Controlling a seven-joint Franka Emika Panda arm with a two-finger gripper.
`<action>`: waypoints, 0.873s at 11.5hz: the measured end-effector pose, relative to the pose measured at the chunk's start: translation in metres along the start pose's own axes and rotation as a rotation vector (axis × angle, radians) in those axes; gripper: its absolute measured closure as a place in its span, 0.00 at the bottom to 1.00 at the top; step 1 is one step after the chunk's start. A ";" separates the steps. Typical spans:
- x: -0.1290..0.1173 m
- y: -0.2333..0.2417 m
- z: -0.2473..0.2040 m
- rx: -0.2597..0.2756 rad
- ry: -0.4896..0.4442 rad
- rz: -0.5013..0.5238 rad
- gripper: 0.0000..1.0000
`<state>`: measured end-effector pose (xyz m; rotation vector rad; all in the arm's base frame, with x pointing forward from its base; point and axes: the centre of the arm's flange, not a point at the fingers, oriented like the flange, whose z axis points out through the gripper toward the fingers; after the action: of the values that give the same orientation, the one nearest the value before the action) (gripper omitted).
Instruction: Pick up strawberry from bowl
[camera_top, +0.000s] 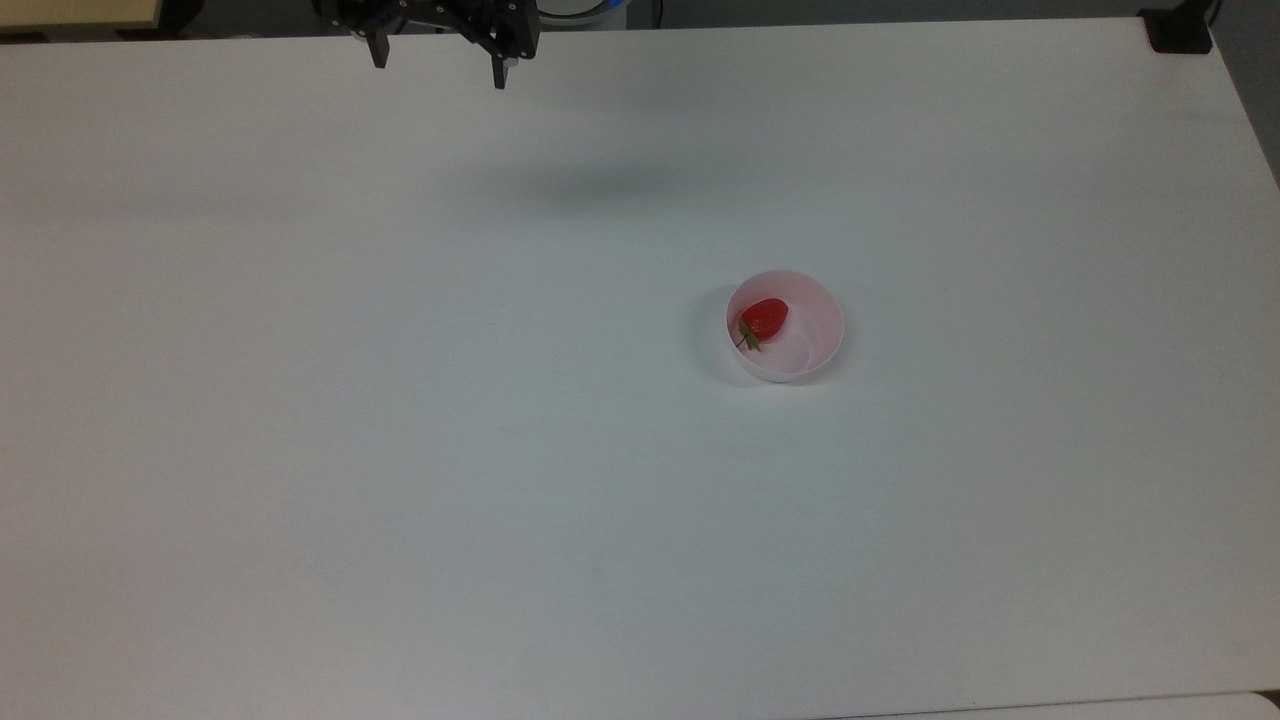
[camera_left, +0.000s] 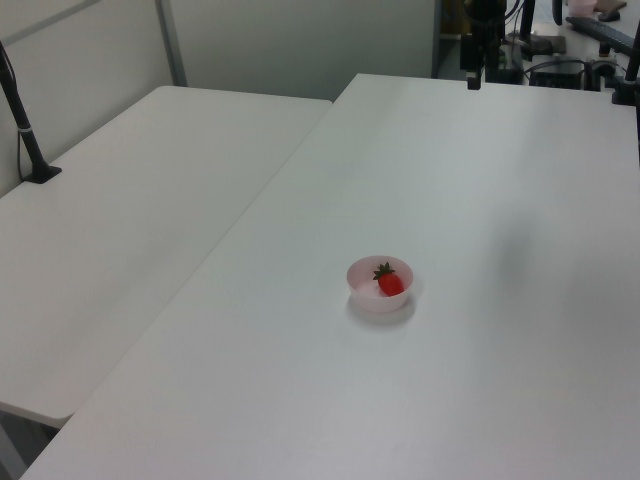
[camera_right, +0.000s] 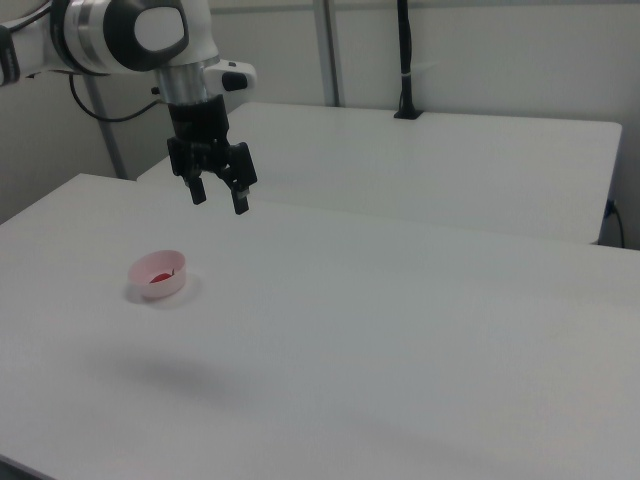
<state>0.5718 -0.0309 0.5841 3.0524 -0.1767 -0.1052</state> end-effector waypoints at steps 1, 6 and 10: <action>0.000 0.000 0.000 0.000 0.000 0.000 0.00; 0.008 -0.022 0.010 0.000 0.006 -0.037 0.00; 0.020 -0.098 0.034 -0.006 0.006 -0.139 0.00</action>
<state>0.6000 0.0607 0.5403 3.0556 0.0365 -0.1057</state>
